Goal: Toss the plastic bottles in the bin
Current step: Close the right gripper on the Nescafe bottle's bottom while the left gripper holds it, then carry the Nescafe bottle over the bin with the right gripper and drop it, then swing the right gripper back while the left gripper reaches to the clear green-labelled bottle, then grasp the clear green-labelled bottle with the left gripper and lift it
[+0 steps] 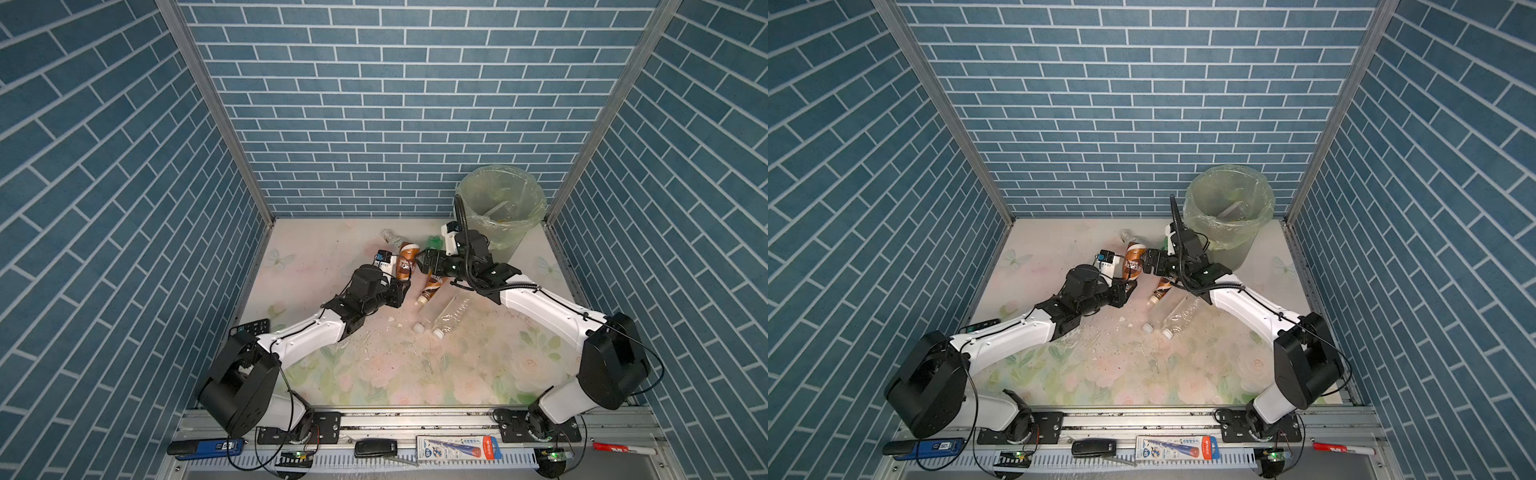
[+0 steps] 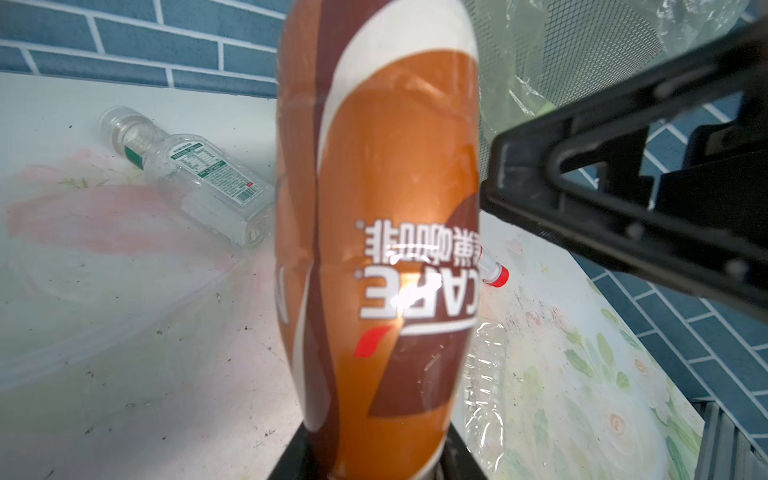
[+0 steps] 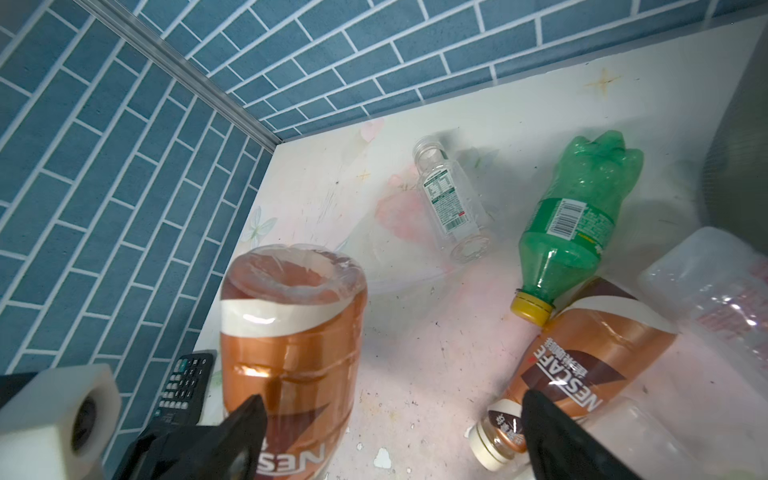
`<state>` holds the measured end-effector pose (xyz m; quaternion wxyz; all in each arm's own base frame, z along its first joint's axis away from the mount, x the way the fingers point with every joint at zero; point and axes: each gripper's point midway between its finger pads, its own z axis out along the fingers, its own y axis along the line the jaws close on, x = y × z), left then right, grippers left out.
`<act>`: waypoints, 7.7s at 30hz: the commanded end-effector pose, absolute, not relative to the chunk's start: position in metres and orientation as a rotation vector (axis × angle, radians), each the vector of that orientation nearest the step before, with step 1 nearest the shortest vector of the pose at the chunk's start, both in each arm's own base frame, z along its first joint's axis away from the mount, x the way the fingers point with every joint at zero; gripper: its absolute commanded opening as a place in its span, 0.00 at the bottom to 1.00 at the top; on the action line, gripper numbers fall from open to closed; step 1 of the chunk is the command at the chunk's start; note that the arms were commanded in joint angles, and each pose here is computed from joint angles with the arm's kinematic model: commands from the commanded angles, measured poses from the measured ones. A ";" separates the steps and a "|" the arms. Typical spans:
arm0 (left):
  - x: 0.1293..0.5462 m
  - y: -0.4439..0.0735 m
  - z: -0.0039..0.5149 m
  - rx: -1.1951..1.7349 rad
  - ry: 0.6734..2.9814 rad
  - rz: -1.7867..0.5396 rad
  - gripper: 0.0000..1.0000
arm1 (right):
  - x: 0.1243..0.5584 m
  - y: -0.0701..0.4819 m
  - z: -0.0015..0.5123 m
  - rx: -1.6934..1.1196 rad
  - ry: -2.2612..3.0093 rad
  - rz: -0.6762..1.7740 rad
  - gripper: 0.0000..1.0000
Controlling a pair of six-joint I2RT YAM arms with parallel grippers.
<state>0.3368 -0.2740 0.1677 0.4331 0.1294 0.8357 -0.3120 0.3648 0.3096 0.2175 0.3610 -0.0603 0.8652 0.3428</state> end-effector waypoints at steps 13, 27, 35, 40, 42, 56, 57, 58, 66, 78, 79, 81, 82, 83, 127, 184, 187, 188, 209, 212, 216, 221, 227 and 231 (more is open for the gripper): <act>0.341 -0.284 0.185 0.352 2.019 -0.830 0.39 | 0.383 0.359 0.225 -0.115 2.204 1.138 0.86; 0.335 -0.279 0.185 0.346 2.017 -0.834 0.41 | 0.387 0.363 0.225 -0.089 2.186 1.171 0.52; 0.331 -0.273 0.184 0.326 2.032 -0.819 0.59 | 0.386 0.357 0.238 -0.114 2.168 1.124 0.47; 0.329 -0.268 0.197 0.309 2.016 -0.811 0.80 | 0.388 0.345 0.252 -0.133 2.149 1.058 0.45; 0.328 -0.266 0.208 0.294 1.999 -0.820 0.88 | 0.389 0.338 0.260 -0.136 2.145 1.028 0.45; 0.346 -0.287 0.303 0.290 1.860 -0.908 0.99 | 0.401 0.233 0.418 -0.176 1.929 0.646 0.44; 0.350 -0.291 0.311 0.293 1.844 -0.917 0.99 | 0.400 0.220 0.434 -0.175 1.899 0.595 0.43; 0.354 -0.295 0.319 0.297 1.830 -0.928 0.99 | 0.400 0.207 0.449 -0.178 1.868 0.539 0.43; 0.379 -0.335 0.352 0.360 1.774 -0.996 0.99 | 0.379 0.110 0.567 -0.088 1.579 0.165 0.42; 0.393 -0.354 0.342 0.408 1.820 -1.001 0.99 | 0.474 0.055 0.519 0.051 1.683 -0.013 0.47; 0.393 -0.354 0.341 0.411 1.826 -0.998 0.99 | 0.492 0.056 0.493 0.050 1.762 -0.012 0.62; 0.392 -0.355 0.338 0.420 1.840 -0.993 0.99 | 0.510 0.063 0.464 0.021 1.868 -0.007 0.93; 0.392 -0.354 0.337 0.426 1.843 -0.988 0.99 | 0.513 0.065 0.461 0.014 1.893 0.001 0.99; 0.391 -0.354 0.335 0.429 1.848 -0.982 0.99 | 0.514 0.066 0.462 0.013 1.896 0.008 0.99; 0.444 -0.272 0.203 -0.052 2.277 -0.844 0.99 | 0.447 0.173 0.374 -0.256 2.039 0.255 0.99; 0.520 -0.254 0.057 0.070 2.696 -0.422 0.88 | 0.408 0.258 0.276 -0.380 2.188 0.461 0.99; 0.523 -0.256 0.058 0.075 2.683 -0.433 0.86 | 0.407 0.258 0.277 -0.377 2.184 0.467 0.99; 0.524 -0.257 0.058 0.077 2.679 -0.435 0.85 | 0.407 0.257 0.277 -0.377 2.184 0.465 0.99; 0.521 -0.258 0.062 0.063 2.652 -0.533 0.55 | 0.404 0.262 0.283 -0.370 2.179 0.521 0.99; 0.518 -0.259 0.071 0.021 2.605 -0.657 0.55 | 0.403 0.265 0.281 -0.368 2.186 0.541 0.99; 0.511 -0.258 0.083 0.015 2.558 -0.741 0.55 | 0.401 0.266 0.277 -0.357 2.201 0.557 0.99; 0.498 -0.260 0.098 -0.016 2.462 -0.916 0.55 | 0.401 0.268 0.272 -0.333 2.223 0.584 0.99; 0.484 -0.260 0.119 -0.050 2.311 -1.084 0.55 | 0.403 0.280 0.265 -0.287 2.263 0.668 0.99; 0.477 -0.258 0.143 -0.044 2.214 -1.122 0.55 | 0.411 0.291 0.262 -0.242 2.289 0.727 0.99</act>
